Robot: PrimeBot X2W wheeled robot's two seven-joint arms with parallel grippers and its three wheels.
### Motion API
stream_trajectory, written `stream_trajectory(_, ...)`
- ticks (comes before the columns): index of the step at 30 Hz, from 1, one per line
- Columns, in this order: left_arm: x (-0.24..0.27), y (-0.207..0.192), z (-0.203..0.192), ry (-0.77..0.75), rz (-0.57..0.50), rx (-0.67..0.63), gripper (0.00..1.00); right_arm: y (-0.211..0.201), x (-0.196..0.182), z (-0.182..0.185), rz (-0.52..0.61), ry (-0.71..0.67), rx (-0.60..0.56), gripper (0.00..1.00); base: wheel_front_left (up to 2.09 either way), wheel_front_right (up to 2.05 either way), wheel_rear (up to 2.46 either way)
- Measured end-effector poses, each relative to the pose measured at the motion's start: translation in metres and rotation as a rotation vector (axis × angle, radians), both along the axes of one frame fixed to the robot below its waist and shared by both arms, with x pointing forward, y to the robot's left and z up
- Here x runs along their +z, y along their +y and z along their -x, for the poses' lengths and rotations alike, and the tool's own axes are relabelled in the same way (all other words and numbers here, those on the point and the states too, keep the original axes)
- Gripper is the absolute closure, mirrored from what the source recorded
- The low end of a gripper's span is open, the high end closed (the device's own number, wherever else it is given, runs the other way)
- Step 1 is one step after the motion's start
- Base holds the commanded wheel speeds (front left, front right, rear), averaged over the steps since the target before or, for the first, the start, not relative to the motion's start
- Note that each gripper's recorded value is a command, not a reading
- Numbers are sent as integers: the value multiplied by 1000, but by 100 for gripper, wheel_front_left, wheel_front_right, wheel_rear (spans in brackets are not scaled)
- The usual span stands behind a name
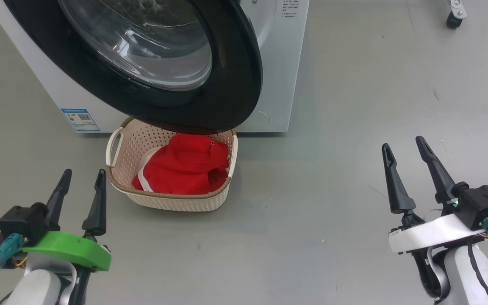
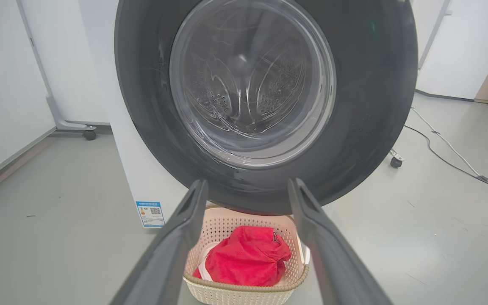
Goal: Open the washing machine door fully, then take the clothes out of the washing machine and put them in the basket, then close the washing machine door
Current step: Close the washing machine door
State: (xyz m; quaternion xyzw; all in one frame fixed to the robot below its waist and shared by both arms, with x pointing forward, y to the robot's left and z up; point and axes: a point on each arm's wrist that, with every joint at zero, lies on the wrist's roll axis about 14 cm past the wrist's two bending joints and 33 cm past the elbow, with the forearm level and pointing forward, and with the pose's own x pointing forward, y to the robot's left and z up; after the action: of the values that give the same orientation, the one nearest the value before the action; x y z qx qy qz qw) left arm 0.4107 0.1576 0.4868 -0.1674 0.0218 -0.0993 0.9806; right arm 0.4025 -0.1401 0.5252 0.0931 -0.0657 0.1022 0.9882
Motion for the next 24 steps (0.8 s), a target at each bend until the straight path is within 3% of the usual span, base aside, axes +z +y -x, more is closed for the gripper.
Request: stream_trajectory(24,24,-12,5,-96,-24,15,0,-1,-5,4,-10,15,-11,0,0,0,0)
